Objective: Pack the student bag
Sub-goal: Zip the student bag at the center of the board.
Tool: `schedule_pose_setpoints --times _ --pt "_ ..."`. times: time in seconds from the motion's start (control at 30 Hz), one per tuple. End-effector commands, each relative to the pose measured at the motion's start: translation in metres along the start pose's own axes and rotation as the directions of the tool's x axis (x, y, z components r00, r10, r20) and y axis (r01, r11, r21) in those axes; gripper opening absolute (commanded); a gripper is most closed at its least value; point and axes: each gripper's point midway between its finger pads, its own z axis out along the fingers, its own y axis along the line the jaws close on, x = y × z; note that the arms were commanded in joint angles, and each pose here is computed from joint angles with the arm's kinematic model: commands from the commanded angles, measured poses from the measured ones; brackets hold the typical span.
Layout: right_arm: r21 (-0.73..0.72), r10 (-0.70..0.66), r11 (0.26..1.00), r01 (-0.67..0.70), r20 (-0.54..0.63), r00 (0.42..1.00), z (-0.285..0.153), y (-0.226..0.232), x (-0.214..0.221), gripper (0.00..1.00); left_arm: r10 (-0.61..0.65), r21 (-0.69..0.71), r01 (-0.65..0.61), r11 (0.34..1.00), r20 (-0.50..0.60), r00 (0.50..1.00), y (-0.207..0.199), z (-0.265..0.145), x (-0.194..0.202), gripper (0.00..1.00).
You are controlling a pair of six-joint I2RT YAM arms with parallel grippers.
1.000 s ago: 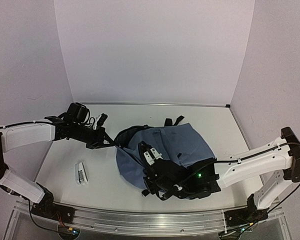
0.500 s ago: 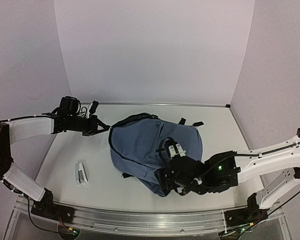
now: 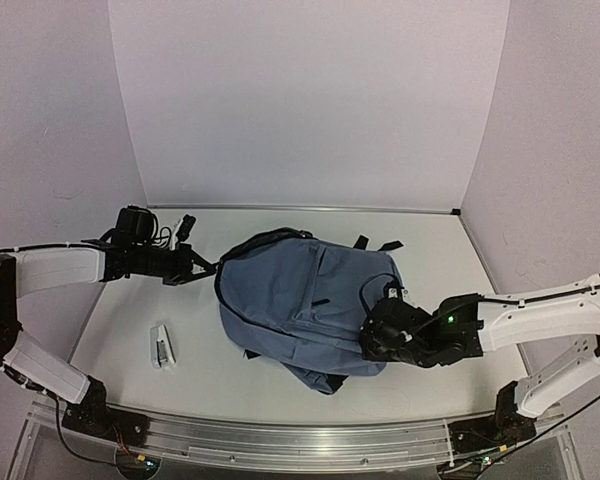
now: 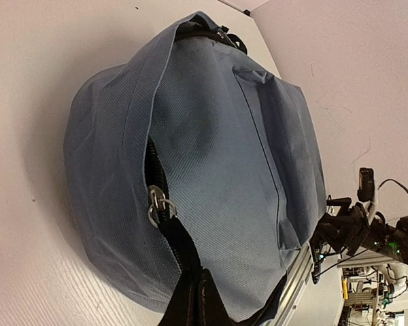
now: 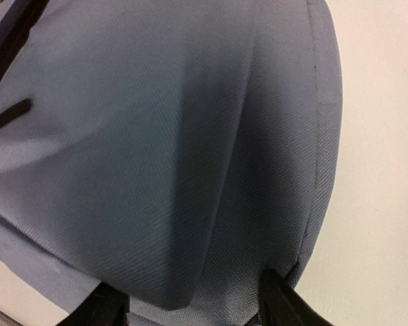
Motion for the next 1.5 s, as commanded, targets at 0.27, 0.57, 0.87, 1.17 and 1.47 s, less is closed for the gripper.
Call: schedule_pose_setpoints --times 0.27,0.57,0.87,1.17,1.47 --pt "0.120 0.039 0.991 -0.054 0.122 0.992 0.083 -0.050 -0.103 0.44 0.106 0.094 -0.098 0.991 -0.090 0.990 -0.068 0.010 0.055 0.00" --pt "0.123 -0.132 0.987 0.105 0.237 0.963 0.067 -0.046 -0.199 0.64 0.064 0.160 -0.053 0.986 -0.062 0.996 -0.123 0.030 0.074 0.00" --pt "-0.277 -0.356 0.836 0.474 0.383 0.852 -0.055 0.069 -0.153 0.81 -0.031 0.146 0.041 0.988 -0.070 0.997 -0.128 0.038 0.063 0.00" --pt "-0.348 -0.505 0.688 0.636 0.401 0.765 -0.070 0.159 -0.088 0.62 -0.020 0.154 0.034 0.988 -0.092 0.996 -0.137 0.038 0.059 0.00" --pt "-0.304 -0.635 0.585 0.752 0.404 0.658 -0.039 0.216 -0.052 0.54 -0.038 0.123 0.050 0.991 -0.097 0.995 -0.134 0.032 0.061 0.00"
